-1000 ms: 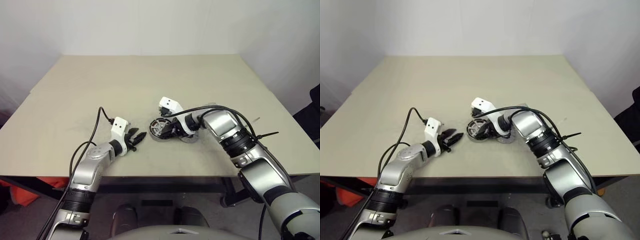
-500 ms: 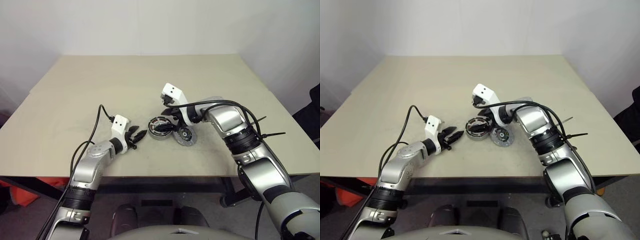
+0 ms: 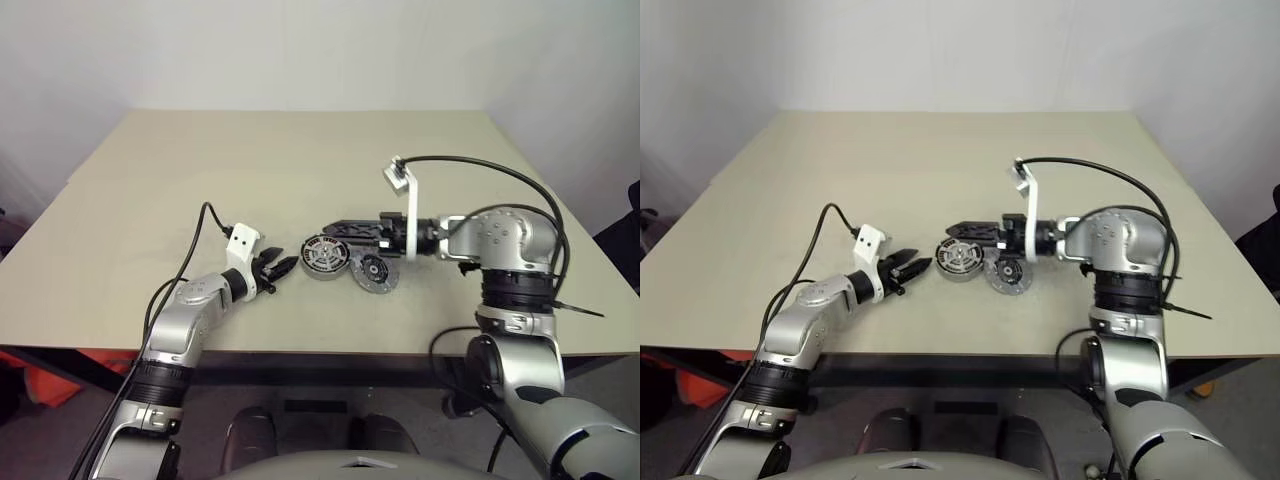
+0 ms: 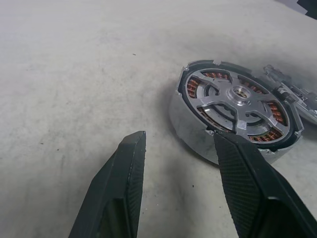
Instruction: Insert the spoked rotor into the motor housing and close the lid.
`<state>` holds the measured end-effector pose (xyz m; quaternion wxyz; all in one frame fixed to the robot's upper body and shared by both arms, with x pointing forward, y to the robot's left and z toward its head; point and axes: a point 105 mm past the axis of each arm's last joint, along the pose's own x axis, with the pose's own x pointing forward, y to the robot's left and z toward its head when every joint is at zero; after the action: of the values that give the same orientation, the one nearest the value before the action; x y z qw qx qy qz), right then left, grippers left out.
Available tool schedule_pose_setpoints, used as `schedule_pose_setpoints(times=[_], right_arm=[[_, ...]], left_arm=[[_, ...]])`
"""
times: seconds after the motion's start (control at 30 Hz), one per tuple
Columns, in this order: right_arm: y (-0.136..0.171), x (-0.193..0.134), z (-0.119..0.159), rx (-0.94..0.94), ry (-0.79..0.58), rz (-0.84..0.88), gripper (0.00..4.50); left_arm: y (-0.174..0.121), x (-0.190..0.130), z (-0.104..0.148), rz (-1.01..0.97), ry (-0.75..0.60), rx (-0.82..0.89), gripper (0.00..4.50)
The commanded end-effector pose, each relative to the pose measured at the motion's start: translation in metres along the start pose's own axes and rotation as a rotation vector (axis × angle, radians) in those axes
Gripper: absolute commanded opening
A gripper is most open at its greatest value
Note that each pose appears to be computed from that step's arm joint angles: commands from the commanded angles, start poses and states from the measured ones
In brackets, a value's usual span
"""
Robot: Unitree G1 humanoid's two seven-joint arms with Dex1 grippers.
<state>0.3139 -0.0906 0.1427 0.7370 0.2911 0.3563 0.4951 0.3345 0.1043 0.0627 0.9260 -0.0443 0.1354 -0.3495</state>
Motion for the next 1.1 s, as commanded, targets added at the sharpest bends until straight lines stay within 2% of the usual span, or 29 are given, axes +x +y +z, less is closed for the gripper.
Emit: schedule_pose_setpoints(times=[0.03,0.2,0.33,0.8,1.1], right_arm=[[0.000,-0.010,-0.017,0.053,0.038,0.047,4.49],[-0.018,-0.016,-0.055,0.102,0.153,-0.054,4.49],[-0.030,-0.016,-0.064,0.112,0.181,-0.137,4.49],[-0.070,-0.018,-0.040,0.068,0.087,-0.350,4.49],[-0.076,-0.021,-0.027,0.009,0.060,-0.389,4.49]], left_arm=[[-0.001,0.003,0.012,-0.019,-0.024,0.027,2.30],[-0.002,0.003,0.011,-0.021,-0.020,0.027,2.30],[-0.002,0.002,0.009,-0.019,-0.016,0.027,2.30],[0.000,0.000,0.008,-0.008,-0.009,0.041,2.30],[-0.001,0.001,0.007,-0.013,-0.003,0.045,2.30]])
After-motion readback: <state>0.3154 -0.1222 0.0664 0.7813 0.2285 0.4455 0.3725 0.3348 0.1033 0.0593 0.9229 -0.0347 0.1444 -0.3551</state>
